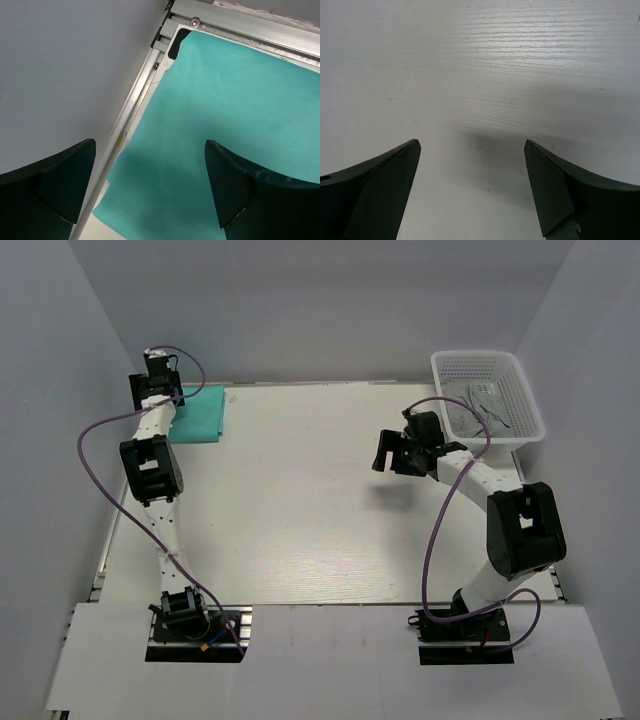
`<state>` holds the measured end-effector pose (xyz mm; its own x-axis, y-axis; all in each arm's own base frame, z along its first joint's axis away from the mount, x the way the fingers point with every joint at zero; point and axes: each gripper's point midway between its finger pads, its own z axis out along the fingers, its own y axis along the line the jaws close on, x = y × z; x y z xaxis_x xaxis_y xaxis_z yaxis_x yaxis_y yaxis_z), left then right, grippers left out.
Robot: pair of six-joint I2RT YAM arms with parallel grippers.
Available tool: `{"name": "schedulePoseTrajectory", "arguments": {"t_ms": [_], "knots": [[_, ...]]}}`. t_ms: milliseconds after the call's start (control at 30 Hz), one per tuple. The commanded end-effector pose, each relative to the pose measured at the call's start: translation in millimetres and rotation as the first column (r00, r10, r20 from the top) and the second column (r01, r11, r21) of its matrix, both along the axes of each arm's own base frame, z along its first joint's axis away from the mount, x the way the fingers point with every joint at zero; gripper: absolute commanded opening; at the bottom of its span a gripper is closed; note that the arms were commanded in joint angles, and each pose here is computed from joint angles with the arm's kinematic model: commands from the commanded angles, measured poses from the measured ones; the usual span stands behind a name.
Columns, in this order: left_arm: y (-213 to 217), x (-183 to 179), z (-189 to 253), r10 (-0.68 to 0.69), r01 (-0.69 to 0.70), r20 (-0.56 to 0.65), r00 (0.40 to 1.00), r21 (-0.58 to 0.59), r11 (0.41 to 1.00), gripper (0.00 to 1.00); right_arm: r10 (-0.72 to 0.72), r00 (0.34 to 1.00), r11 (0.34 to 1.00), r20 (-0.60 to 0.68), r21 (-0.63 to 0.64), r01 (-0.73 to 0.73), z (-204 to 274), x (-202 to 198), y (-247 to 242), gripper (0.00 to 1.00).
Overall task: Fold and stack the t-shirts
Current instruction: Put the neatly folded tshirt into the corner of the board with the left arm
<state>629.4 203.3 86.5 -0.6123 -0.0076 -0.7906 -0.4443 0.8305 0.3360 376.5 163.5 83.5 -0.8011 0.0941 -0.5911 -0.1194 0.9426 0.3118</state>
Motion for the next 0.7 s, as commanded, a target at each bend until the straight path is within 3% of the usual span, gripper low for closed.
{"name": "schedulePoseTrajectory", "arguments": {"t_ms": [0, 100, 233, 300, 333, 367, 400, 433, 500, 533, 600, 633, 667], "knots": [[-0.2, -3.3, 86.1, 0.035, -0.034, 0.135, 0.990, -0.012, 0.999, 1.00, 0.002, 0.998, 1.000, 0.063, 0.017, -0.003, 21.1, 7.9, 0.8, 0.90], [-25.3, -16.5, 133.5, 0.034, -0.015, 0.201, 0.979, -0.092, 0.996, 1.00, 0.000, 0.993, 0.999, 0.116, 0.052, -0.006, 35.3, 7.4, 3.4, 0.90], [-72.0, -48.4, 163.3, 0.002, 0.039, 0.231, 0.973, -0.173, 0.984, 1.00, -0.016, 0.990, 0.996, 0.141, 0.088, 0.003, 36.4, -3.8, 3.3, 0.90], [-109.5, -59.1, 166.5, -0.046, 0.126, 0.269, 0.962, -0.289, 0.949, 1.00, -0.040, 0.984, 0.992, 0.172, 0.124, 0.019, 46.2, -5.4, 2.9, 0.90], [-139.7, -69.6, 137.6, -0.079, 0.163, 0.241, 0.967, -0.352, 0.922, 1.00, -0.035, 0.991, 0.990, 0.125, 0.139, 0.017, 30.7, -19.5, 3.7, 0.90], [-161.0, -78.7, 136.0, -0.112, 0.208, 0.256, 0.960, -0.387, 0.898, 1.00, -0.040, 0.986, 0.986, 0.159, 0.168, 0.013, 42.6, -21.3, 5.3, 0.90], [-182.9, -95.3, 161.4, -0.150, 0.274, 0.319, 0.936, -0.391, 0.879, 1.00, -0.043, 0.989, 0.985, 0.140, 0.173, 0.018, 34.8, -30.1, 3.2, 0.90], [-218.5, -113.0, 130.0, -0.188, 0.305, 0.292, 0.938, -0.433, 0.848, 1.00, -0.037, 0.993, 0.983, 0.108, 0.183, 0.017, 23.2, -42.4, 3.6, 0.90], [-253.7, -141.8, 121.4, -0.234, 0.355, 0.294, 0.927, -0.476, 0.805, 1.00, -0.044, 0.985, 0.977, 0.167, 0.213, 0.008, 35.5, -52.3, 1.2, 0.90], [-276.6, -173.4, 110.8, -0.279, 0.387, 0.280, 0.919, -0.499, 0.776, 1.00, -0.045, 0.983, 0.976, 0.181, 0.219, 0.005, 37.2, -61.1, -2.0, 0.90], [-290.9, -217.9, 73.9, -0.276, 0.348, 0.212, 0.937, -0.561, 0.751, 1.00, -0.040, 0.975, 0.977, 0.220, 0.211, -0.007, 46.5, -74.4, -8.3, 0.90], [-296.5, -234.6, 68.7, -0.279, 0.348, 0.208, 0.937, -0.576, 0.740, 1.00, -0.037, 0.972, 0.978, 0.232, 0.208, -0.012, 47.7, -77.4, -10.1, 0.90], [-308.8, -253.0, 88.8, -0.302, 0.410, 0.278, 0.912, -0.578, 0.705, 1.00, -0.028, 0.977, 0.982, 0.212, 0.190, -0.013, 36.9, -91.9, -15.7, 0.90]]}}
